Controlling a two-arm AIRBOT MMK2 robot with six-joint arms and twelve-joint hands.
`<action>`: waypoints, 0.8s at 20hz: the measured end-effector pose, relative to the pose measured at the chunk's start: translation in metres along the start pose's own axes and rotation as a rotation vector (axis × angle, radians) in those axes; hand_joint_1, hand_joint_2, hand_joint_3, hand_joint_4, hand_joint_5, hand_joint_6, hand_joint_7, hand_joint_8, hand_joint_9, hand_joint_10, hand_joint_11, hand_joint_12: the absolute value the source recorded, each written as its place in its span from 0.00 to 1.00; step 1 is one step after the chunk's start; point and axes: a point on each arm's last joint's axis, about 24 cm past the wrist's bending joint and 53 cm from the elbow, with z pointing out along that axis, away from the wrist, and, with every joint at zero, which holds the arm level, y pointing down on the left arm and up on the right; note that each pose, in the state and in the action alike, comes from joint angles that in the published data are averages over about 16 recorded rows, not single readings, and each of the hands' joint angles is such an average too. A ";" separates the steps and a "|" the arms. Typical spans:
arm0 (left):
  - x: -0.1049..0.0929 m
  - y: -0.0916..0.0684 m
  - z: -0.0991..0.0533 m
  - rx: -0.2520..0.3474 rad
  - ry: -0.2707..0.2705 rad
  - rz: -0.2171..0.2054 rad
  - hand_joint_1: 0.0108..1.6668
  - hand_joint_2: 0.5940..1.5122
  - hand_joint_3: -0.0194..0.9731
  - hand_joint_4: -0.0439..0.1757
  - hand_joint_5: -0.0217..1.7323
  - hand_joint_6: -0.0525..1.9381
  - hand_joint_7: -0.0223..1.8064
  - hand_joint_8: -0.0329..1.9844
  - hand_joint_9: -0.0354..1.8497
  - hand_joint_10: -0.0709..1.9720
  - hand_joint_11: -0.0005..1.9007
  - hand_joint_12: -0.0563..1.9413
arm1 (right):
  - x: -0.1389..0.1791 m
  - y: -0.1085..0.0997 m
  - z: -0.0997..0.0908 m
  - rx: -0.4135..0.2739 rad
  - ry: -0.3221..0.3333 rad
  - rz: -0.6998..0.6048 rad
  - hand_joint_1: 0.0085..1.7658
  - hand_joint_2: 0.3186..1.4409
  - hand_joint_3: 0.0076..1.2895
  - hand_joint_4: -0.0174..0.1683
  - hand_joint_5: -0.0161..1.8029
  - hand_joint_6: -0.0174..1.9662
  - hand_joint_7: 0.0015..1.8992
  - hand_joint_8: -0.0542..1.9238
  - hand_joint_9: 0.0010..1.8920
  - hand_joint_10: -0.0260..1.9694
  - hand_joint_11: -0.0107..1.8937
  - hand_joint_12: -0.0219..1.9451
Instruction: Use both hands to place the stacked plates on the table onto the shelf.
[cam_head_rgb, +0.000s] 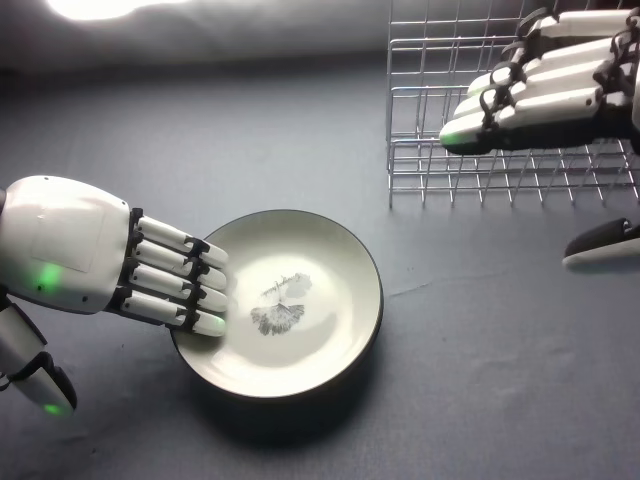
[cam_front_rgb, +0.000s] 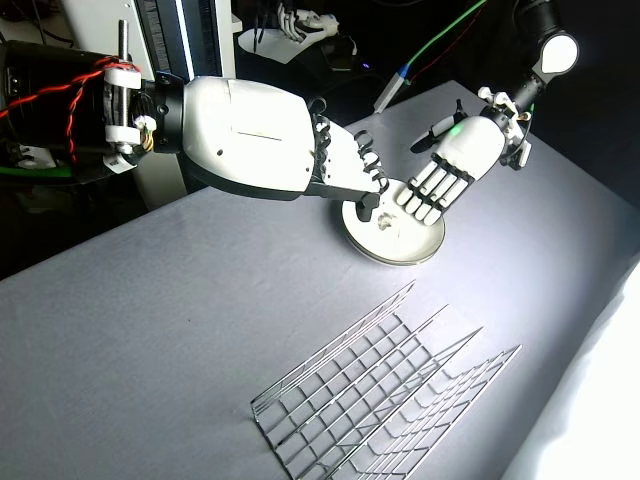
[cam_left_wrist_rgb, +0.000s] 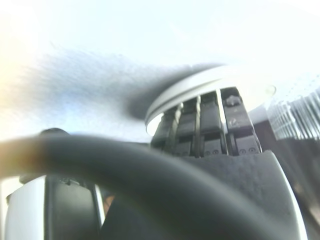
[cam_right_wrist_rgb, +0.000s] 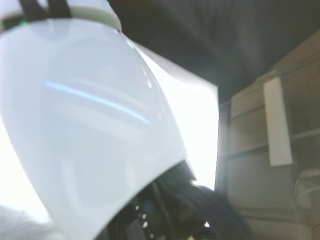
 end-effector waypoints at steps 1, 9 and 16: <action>0.001 0.000 0.000 0.001 0.003 -0.001 0.00 0.52 0.04 0.18 0.00 0.02 0.01 0.01 0.03 0.04 0.01 0.03 | 0.001 0.000 0.001 -0.004 0.004 -0.006 0.33 0.74 0.01 0.10 0.17 0.02 0.17 0.03 0.16 0.02 0.02 0.54; 0.007 -0.011 0.009 0.023 0.011 -0.014 0.00 0.52 0.04 0.16 0.00 0.01 0.01 0.01 0.03 0.04 0.01 0.03 | 0.010 0.001 0.008 -0.033 0.035 -0.044 0.33 0.75 0.00 0.11 0.17 0.02 0.17 0.03 0.16 0.02 0.02 0.53; -0.001 -0.027 0.030 0.055 -0.011 -0.019 0.00 0.52 0.04 0.16 0.00 0.01 0.01 0.01 0.03 0.04 0.01 0.03 | 0.021 -0.002 0.012 -0.056 0.074 -0.095 0.33 0.75 0.00 0.12 0.18 0.02 0.18 0.03 0.17 0.02 0.02 0.54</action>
